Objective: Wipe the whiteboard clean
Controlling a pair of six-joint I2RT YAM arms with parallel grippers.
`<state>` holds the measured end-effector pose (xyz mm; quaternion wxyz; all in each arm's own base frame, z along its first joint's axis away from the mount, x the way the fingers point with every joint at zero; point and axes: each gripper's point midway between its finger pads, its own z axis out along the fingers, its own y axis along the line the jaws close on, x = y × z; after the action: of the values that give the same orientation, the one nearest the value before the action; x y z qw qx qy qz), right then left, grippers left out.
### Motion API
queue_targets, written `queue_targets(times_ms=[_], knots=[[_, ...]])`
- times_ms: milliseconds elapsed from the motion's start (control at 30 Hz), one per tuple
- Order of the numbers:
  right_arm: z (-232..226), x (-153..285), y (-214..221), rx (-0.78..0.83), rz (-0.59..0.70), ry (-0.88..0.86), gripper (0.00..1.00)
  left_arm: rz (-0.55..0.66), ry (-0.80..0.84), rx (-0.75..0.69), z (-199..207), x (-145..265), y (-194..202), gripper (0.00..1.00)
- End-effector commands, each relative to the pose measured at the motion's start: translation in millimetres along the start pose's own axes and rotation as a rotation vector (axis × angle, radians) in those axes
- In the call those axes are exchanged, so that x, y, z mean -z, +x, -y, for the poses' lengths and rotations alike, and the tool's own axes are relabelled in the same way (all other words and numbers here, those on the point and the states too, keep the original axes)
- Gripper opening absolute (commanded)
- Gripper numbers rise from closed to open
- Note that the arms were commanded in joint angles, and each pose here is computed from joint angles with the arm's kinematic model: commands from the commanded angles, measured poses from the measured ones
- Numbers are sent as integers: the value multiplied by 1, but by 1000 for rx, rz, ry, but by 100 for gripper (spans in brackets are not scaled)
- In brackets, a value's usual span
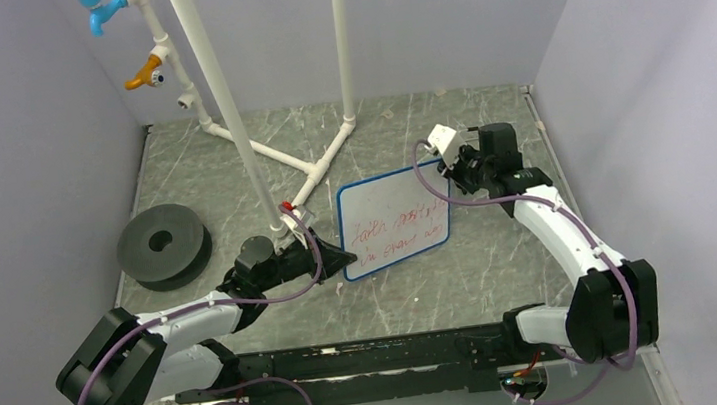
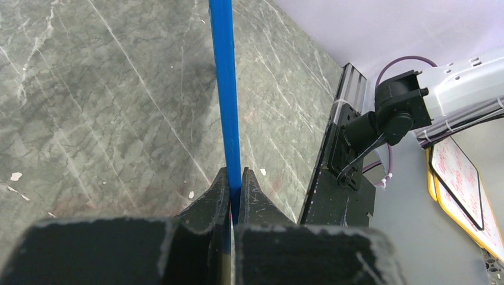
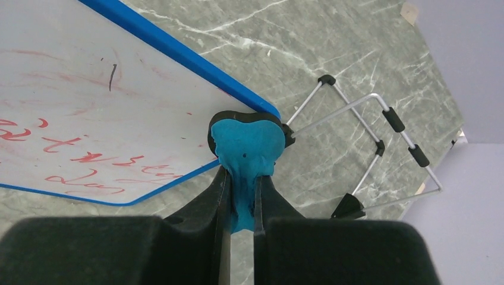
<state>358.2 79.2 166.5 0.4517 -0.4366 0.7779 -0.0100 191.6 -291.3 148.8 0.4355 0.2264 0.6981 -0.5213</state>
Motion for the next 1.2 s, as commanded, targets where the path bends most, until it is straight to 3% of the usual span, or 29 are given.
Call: queue_targets(times_ms=[0,200,333,533,700,867,1000,1167], knots=[[-7,-7,8,7,1,-20,0,92,167,-100,37,-4,-34,0],[-42,-11,61,61,-143,-124,0,92,170,-104,38,-4,-34,0],[-49,-14,70,47,-174,-154,0,91,169,-104,38,-4,-34,0],[-30,-14,42,39,-118,-129,0,88,167,-104,37,-5,-34,0],[14,-8,4,35,-56,15,0,86,165,-102,36,-5,-33,0],[29,-9,0,6,-64,76,0,90,168,-104,37,-5,-35,0],[14,-12,15,3,-96,46,0,87,172,-103,38,-5,-34,0],[-47,-10,36,86,-109,-164,0,87,173,-106,38,-7,-36,0]])
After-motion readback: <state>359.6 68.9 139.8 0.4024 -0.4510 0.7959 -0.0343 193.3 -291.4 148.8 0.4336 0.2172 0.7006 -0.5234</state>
